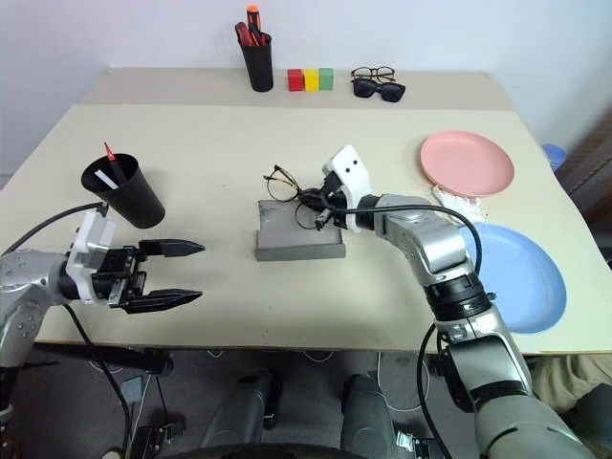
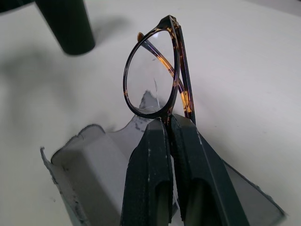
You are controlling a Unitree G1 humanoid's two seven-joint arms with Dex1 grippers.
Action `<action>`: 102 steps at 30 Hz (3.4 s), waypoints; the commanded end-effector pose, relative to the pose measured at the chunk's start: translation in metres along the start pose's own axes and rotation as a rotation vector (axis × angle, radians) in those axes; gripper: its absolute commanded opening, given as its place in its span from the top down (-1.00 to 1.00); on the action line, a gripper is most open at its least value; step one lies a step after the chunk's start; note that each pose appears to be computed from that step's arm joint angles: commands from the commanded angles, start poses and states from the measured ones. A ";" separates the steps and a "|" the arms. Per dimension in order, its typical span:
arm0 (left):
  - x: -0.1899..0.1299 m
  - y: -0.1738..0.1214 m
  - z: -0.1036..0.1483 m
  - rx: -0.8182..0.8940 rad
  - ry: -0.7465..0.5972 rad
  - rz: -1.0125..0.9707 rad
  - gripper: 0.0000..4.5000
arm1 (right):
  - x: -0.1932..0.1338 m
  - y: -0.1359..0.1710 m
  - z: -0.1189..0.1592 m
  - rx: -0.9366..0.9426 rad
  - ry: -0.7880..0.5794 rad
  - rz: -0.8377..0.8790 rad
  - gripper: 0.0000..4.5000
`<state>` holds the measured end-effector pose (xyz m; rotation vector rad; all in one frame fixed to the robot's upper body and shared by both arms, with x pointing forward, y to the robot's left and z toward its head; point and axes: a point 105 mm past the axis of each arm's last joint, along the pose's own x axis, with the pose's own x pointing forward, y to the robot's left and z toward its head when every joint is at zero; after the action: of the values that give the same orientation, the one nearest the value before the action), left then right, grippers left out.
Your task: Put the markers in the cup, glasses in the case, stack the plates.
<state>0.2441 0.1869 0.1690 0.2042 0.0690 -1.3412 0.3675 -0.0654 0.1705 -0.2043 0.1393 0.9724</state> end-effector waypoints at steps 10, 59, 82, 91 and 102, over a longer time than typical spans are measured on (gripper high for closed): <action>-0.001 0.017 0.007 0.086 -0.018 0.091 -0.79 | -0.019 0.023 -0.013 -0.074 0.116 0.157 0.57; 0.154 0.102 -0.006 0.089 0.522 -0.346 0.99 | -0.192 0.043 -0.056 -0.172 -0.027 -0.409 -0.06; 0.232 0.018 0.064 0.181 0.036 -0.224 -1.00 | -0.227 -0.014 -0.151 0.091 0.349 -0.804 0.31; 0.226 0.021 0.061 0.200 0.056 -0.207 -1.00 | -0.219 -0.019 -0.147 0.087 0.343 -0.809 0.98; 0.224 0.016 0.063 0.210 0.038 -0.209 -1.00 | -0.217 -0.054 -0.082 -0.100 0.296 -0.926 0.98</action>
<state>0.3131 -0.0339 0.1849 0.4071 0.0393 -1.5351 0.2833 -0.2886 0.1155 -0.3954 0.3105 0.0520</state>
